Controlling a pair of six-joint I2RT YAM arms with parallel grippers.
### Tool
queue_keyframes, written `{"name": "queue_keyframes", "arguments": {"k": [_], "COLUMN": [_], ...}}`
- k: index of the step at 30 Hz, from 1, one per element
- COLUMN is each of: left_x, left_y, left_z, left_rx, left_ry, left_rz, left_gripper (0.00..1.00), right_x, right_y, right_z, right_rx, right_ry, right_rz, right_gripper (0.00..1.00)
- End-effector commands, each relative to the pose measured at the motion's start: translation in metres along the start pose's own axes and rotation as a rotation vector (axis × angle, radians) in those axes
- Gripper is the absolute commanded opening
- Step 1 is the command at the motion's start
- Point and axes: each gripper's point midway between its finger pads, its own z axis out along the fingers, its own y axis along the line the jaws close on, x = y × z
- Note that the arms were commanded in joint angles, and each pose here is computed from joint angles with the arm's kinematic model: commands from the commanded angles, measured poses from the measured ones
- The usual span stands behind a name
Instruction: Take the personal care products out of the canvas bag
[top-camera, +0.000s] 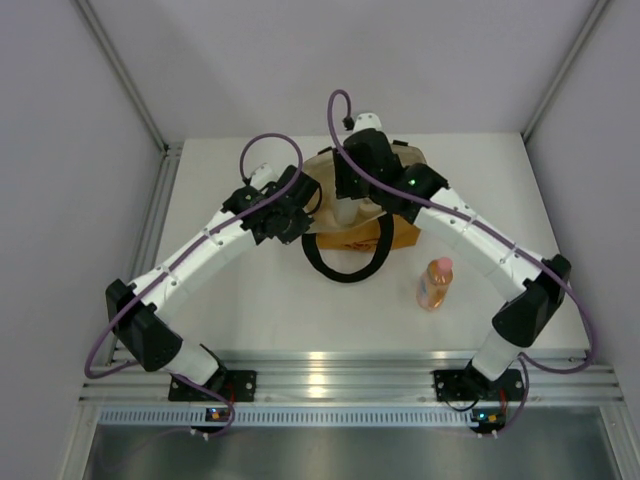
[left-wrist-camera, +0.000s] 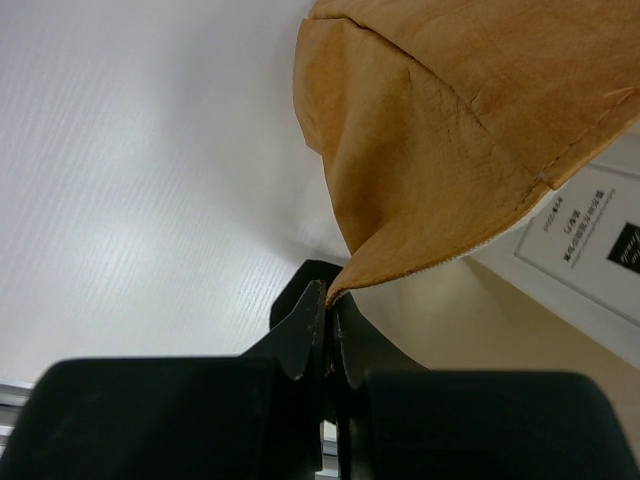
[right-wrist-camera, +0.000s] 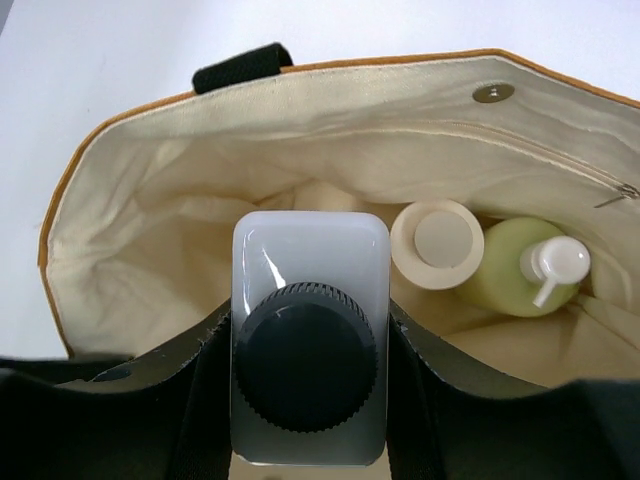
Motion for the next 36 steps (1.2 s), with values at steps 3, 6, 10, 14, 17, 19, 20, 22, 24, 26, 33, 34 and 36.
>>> {"name": "queue_keyframes", "arguments": {"k": [3,6,10,14,17,19,20,22,24,26,33,34,36], "left_x": [-0.001,0.000,0.001,0.003,0.004,0.004,0.004,0.005,0.005,0.005,0.005,0.006,0.006], "left_y": [0.004,0.005,0.005,0.005,0.004,0.004,0.004,0.005,0.005,0.004,0.004,0.004,0.003], "left_z": [0.003,0.005,0.005,0.005,0.005,0.005,0.006,0.006,0.007,0.007,0.008,0.009,0.008], "left_rx": [-0.023,-0.028,-0.028,-0.025,-0.023,-0.024,-0.025,-0.027,-0.029,-0.028,-0.030,-0.031,-0.029], "left_ry": [-0.008,-0.005,0.003,0.010,0.016,0.018,0.019,0.019,0.020,0.020,0.022,0.023,0.024], "left_rz": [0.027,0.031,0.035,0.037,0.040,0.043,0.044,0.048,0.049,0.048,0.048,0.050,0.052], "left_gripper": [0.00,0.00,0.00,0.00,0.00,0.00,0.00,0.00,0.00,0.00,0.00,0.00,0.00], "right_x": [-0.093,-0.097,-0.102,-0.110,-0.116,-0.116,-0.118,-0.115,-0.111,-0.108,-0.069,-0.065,-0.051], "right_y": [0.011,0.012,0.012,0.010,0.010,0.013,0.012,0.013,0.012,0.010,0.008,0.006,0.004], "right_z": [-0.092,-0.111,-0.128,-0.151,-0.170,-0.180,-0.189,-0.195,-0.205,-0.215,-0.219,-0.219,-0.219], "right_rx": [-0.152,-0.192,-0.233,-0.270,-0.313,-0.353,-0.369,-0.393,-0.420,-0.445,-0.493,-0.492,-0.500], "right_ry": [-0.242,-0.249,-0.266,-0.300,-0.324,-0.329,-0.341,-0.338,-0.337,-0.344,-0.276,-0.271,-0.252], "right_rz": [0.066,0.070,0.090,0.121,0.134,0.131,0.135,0.135,0.132,0.129,0.091,0.085,0.062], "right_gripper": [0.00,0.00,0.00,0.00,0.00,0.00,0.00,0.00,0.00,0.00,0.00,0.00,0.00]}}
